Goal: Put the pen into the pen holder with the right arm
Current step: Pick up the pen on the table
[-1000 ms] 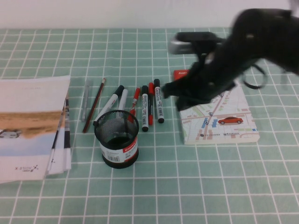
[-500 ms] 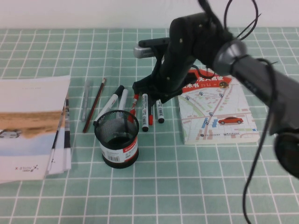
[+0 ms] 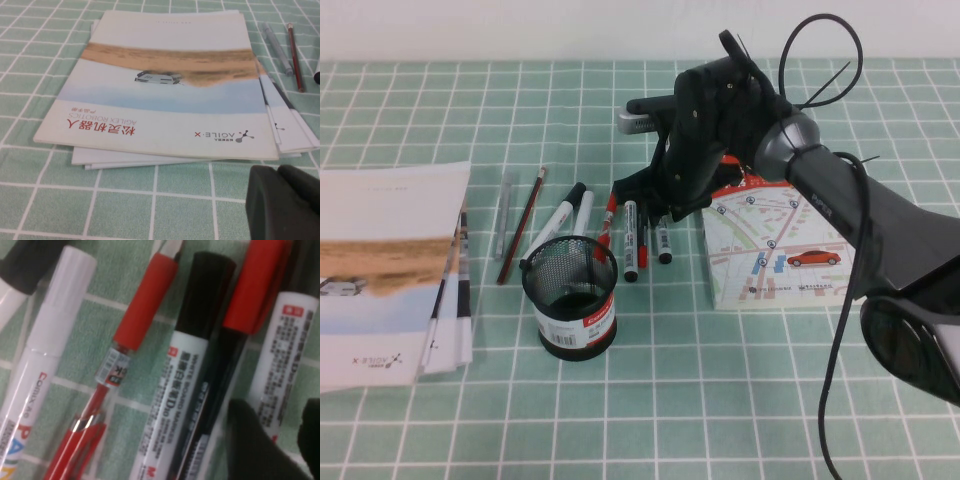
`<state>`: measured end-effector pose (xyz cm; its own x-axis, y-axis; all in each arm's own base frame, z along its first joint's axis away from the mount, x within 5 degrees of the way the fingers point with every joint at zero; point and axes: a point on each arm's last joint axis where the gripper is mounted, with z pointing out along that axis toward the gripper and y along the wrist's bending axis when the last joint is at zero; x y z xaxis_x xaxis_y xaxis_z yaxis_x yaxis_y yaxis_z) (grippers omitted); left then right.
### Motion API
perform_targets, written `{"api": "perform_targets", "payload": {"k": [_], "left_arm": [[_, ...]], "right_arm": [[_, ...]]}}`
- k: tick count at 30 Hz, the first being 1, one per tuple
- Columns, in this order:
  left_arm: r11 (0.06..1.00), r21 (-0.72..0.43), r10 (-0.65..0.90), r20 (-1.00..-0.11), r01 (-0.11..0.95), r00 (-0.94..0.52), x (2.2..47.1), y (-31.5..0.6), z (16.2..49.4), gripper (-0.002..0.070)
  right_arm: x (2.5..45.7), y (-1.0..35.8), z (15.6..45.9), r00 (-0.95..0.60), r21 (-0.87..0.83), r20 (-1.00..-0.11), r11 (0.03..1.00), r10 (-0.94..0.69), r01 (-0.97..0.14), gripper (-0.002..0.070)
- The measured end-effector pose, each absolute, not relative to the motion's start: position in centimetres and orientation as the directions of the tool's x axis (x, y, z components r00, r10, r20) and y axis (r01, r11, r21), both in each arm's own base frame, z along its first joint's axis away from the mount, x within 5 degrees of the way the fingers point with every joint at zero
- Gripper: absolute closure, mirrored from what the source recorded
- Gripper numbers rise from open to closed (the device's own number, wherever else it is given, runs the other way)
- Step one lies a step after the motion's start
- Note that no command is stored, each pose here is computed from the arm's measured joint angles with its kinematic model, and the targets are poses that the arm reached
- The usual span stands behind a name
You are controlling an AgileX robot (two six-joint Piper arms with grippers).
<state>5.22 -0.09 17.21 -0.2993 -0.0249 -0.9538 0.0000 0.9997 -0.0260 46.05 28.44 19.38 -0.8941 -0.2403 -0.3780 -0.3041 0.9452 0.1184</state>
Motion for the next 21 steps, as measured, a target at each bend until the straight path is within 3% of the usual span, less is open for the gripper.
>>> {"api": "perform_targets", "payload": {"k": [6, 18, 21], "left_arm": [[1.000, -0.026, -0.025, -0.954, 0.000, -0.299, 5.22, -0.09, 17.21, 0.0679], [1.000, -0.026, -0.025, -0.954, 0.000, -0.299, 5.22, -0.09, 17.21, 0.0679], [1.000, -0.026, -0.025, -0.954, 0.000, -0.299, 5.22, -0.09, 17.21, 0.0679]], "right_arm": [[46.14, 28.35, 19.26, -0.895, 0.116, -0.377, 0.946, -0.240, -0.302, 0.0507], [46.16, 28.29, 18.58, -0.904, 0.109, -0.353, 0.948, -0.243, -0.297, 0.0517], [46.15, 28.27, 18.62, -0.902, 0.105, -0.353, 0.947, -0.250, -0.304, 0.0560]]}}
